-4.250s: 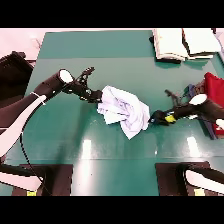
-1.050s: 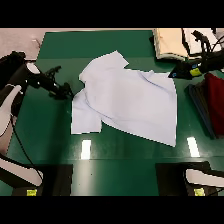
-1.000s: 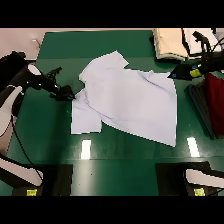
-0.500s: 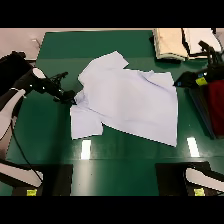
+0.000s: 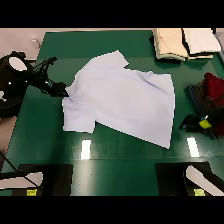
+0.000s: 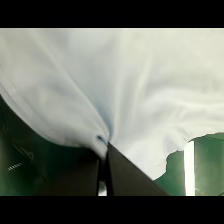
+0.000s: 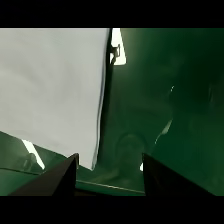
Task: Fold the shirts.
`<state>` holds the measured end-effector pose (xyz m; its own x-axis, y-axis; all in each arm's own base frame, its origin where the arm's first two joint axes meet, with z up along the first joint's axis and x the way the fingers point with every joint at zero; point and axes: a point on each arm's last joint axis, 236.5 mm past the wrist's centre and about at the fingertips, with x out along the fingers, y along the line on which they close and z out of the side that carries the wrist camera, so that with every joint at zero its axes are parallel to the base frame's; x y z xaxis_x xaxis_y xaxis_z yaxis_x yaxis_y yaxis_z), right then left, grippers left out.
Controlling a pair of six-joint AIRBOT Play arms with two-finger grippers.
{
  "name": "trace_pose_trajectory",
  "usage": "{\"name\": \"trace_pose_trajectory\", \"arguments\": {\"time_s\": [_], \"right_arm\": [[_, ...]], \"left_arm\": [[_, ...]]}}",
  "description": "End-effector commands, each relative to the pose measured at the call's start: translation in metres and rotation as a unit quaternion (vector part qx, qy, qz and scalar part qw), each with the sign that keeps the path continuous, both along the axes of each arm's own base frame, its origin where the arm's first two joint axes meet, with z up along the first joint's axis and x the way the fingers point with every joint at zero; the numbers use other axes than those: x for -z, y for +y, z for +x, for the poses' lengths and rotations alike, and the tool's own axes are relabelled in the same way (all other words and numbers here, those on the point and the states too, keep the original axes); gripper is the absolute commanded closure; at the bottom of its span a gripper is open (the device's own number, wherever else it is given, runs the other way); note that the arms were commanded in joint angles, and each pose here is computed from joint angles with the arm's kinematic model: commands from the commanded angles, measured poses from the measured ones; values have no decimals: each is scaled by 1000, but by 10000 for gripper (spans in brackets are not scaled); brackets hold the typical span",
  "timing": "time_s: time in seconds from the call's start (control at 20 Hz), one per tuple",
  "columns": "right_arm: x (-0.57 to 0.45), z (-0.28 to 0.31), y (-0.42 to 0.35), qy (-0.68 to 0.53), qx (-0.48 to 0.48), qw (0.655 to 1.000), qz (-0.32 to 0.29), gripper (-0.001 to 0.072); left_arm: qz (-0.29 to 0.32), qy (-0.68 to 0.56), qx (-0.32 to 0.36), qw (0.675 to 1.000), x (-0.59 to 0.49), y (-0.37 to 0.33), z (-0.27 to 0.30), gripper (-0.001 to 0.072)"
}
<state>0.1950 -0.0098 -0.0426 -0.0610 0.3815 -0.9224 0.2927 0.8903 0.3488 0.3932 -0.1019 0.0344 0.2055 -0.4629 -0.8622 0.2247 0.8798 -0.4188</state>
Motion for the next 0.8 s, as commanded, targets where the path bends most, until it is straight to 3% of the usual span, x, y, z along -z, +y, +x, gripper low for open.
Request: {"name": "trace_pose_trajectory", "arguments": {"time_s": [0.0,0.5,0.65,0.75], "right_arm": [[28,-44,29,54,2,998,33,244],[47,-37,76,38,-32,999,17,272],[47,-40,84,37,-57,998,16,420],[48,-42,92,31,-85,996,14,574]], "left_arm": [[0,-8,-2,1000,-8,-1,-2,682],[-1,-6,-1,1000,-8,-1,-3,682],[-1,-6,-1,1000,-8,-1,-3,682],[-1,-6,-1,1000,-8,-1,-3,682]]}}
